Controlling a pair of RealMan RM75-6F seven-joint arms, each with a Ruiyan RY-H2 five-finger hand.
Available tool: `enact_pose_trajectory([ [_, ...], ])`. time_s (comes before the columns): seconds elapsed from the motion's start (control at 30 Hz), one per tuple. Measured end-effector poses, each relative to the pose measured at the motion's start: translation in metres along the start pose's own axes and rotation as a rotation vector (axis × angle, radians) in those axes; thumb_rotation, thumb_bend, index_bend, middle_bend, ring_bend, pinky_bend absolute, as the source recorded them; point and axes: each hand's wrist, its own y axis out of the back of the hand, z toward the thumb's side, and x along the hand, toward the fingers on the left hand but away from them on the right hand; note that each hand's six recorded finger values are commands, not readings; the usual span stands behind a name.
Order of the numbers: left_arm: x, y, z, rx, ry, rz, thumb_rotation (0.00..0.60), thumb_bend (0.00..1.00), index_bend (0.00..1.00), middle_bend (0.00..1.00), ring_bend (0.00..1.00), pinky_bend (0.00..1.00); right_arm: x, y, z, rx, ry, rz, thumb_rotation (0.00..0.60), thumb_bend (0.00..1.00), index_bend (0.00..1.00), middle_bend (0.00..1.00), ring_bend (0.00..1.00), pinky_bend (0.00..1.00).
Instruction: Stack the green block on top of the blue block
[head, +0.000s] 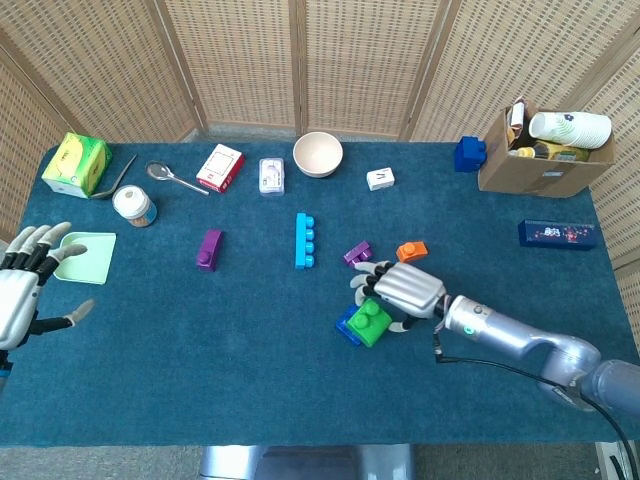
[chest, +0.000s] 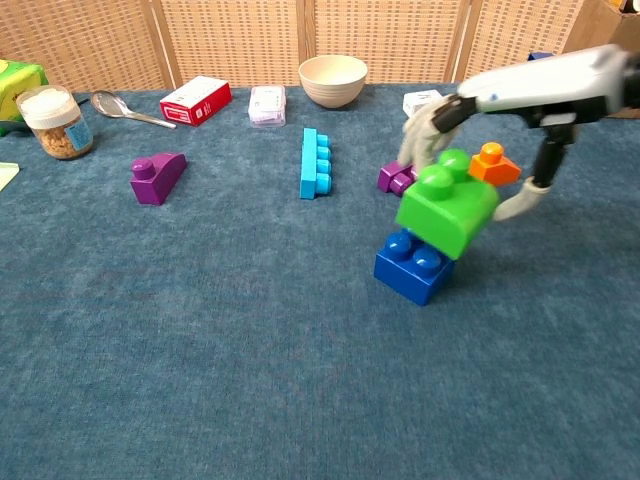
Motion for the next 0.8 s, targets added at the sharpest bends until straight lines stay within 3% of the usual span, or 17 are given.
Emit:
enact_pose_trajectory([
  [0.27, -0.007, 0.000, -0.009, -0.001, 0.029, 0.002, 0.546, 0.31, 0.24, 0.10, 0.00, 0.00, -0.023, -0.006, 0.006, 0.004, 0.035, 0.039, 0.600, 0.18, 0.56, 0.22, 0.09, 0.22],
  [0.8, -0.006, -0.002, -0.008, -0.007, 0.030, -0.002, 0.546, 0.30, 0.24, 0.10, 0.00, 0.00, -0.029, -0.006, -0.003, 0.014, 0.029, 0.062, 0.600, 0.18, 0.56, 0.23, 0.09, 0.22],
])
